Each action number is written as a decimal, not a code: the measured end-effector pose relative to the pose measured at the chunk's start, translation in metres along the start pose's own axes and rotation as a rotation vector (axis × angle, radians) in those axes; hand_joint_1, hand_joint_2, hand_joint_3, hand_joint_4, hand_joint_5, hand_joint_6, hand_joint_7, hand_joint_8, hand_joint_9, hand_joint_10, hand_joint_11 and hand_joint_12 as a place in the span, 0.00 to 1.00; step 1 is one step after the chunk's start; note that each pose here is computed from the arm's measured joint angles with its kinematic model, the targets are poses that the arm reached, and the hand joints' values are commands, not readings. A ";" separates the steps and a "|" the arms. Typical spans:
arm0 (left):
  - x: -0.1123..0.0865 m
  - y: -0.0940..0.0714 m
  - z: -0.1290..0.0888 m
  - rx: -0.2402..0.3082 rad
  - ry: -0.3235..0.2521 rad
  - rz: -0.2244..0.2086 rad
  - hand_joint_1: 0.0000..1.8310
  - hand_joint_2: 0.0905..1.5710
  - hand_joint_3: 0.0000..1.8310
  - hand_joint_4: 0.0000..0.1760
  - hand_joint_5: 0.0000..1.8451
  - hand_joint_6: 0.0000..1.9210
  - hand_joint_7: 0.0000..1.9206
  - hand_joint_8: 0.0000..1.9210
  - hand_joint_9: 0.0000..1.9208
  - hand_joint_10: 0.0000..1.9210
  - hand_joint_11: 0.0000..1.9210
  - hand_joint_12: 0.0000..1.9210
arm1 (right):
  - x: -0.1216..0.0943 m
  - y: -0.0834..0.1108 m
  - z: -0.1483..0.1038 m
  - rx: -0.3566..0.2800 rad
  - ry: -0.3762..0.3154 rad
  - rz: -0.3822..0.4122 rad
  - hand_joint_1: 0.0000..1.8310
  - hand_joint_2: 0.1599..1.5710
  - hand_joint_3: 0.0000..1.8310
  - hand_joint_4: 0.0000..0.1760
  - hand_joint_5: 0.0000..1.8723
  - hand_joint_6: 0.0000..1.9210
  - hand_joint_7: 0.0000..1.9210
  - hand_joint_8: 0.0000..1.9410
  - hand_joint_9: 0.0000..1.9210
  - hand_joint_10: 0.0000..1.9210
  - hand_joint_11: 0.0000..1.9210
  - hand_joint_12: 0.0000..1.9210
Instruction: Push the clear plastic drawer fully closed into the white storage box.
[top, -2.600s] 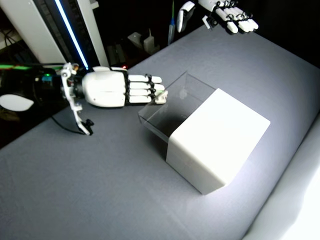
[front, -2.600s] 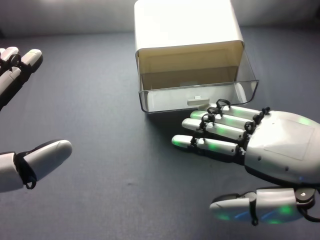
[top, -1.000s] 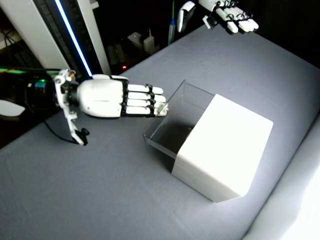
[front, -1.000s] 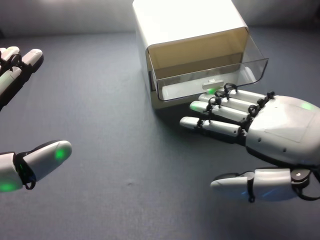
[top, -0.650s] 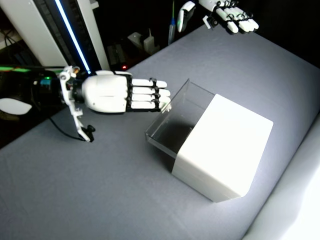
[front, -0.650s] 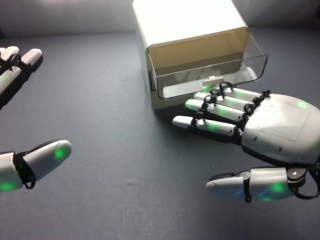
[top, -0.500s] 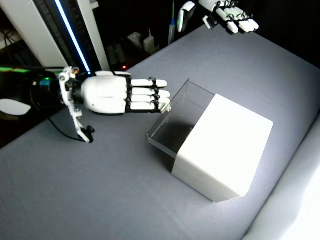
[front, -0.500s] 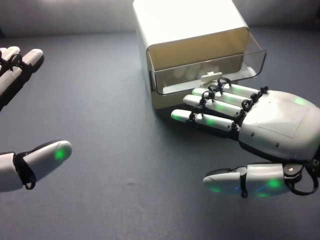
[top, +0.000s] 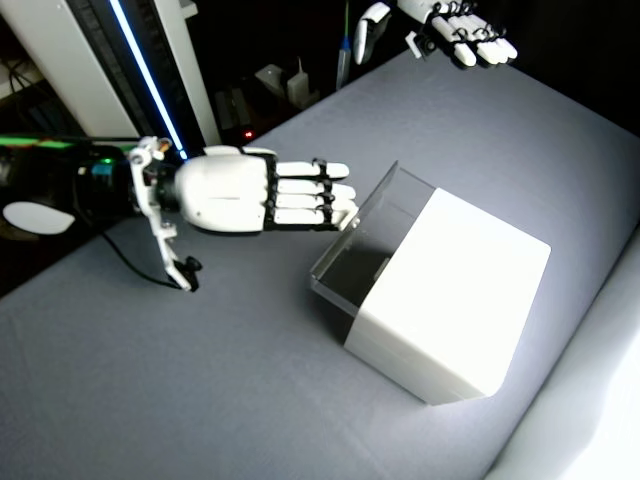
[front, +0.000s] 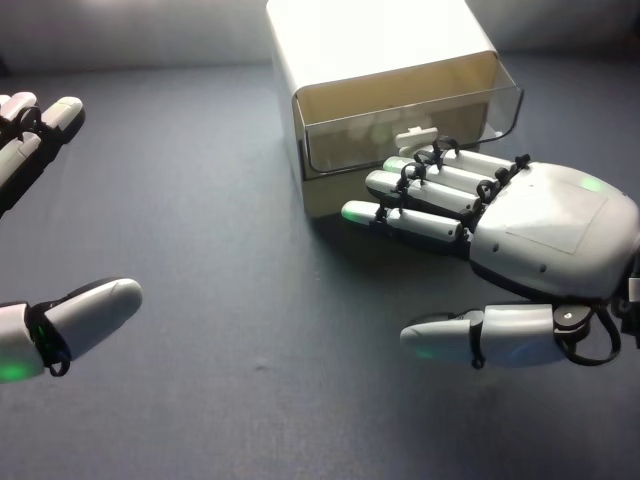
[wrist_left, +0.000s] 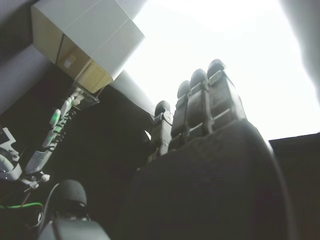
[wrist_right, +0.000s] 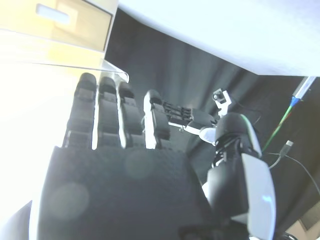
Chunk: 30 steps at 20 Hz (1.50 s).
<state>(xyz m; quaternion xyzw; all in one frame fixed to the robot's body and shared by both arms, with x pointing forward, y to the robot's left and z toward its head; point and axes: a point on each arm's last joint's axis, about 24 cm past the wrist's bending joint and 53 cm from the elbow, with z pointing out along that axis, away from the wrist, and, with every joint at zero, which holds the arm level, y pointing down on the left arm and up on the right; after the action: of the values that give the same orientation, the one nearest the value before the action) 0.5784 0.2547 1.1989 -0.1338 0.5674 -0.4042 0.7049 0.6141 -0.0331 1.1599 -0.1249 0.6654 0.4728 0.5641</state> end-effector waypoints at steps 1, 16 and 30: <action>0.000 0.000 0.000 0.000 0.000 0.000 0.00 0.36 0.27 1.00 0.00 0.00 0.00 0.00 0.00 0.00 0.00 0.00 | -0.002 0.000 0.002 0.003 0.000 -0.007 0.00 0.74 0.01 0.57 0.01 0.00 0.00 0.00 0.00 0.00 0.00 0.00; -0.001 0.001 0.001 0.008 0.001 0.000 0.00 0.36 0.27 1.00 0.00 0.00 0.00 0.00 0.00 0.00 0.00 0.00 | -0.022 -0.020 0.006 0.059 -0.050 -0.035 0.00 0.75 0.00 0.42 0.05 0.00 0.00 0.00 0.00 0.00 0.00 0.00; -0.001 0.000 0.001 0.010 0.002 -0.005 0.00 0.36 0.27 1.00 0.00 0.00 0.00 0.00 0.00 0.00 0.00 0.00 | -0.007 -0.033 0.010 0.095 -0.019 -0.014 0.00 0.78 0.01 0.40 0.04 0.00 0.00 0.00 0.00 0.00 0.00 0.00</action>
<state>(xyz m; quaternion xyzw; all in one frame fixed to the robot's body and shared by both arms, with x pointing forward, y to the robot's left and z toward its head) 0.5797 0.2550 1.1996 -0.1311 0.5656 -0.4089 0.7040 0.6463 -0.0456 1.1509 -0.0980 0.6808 0.4381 0.5788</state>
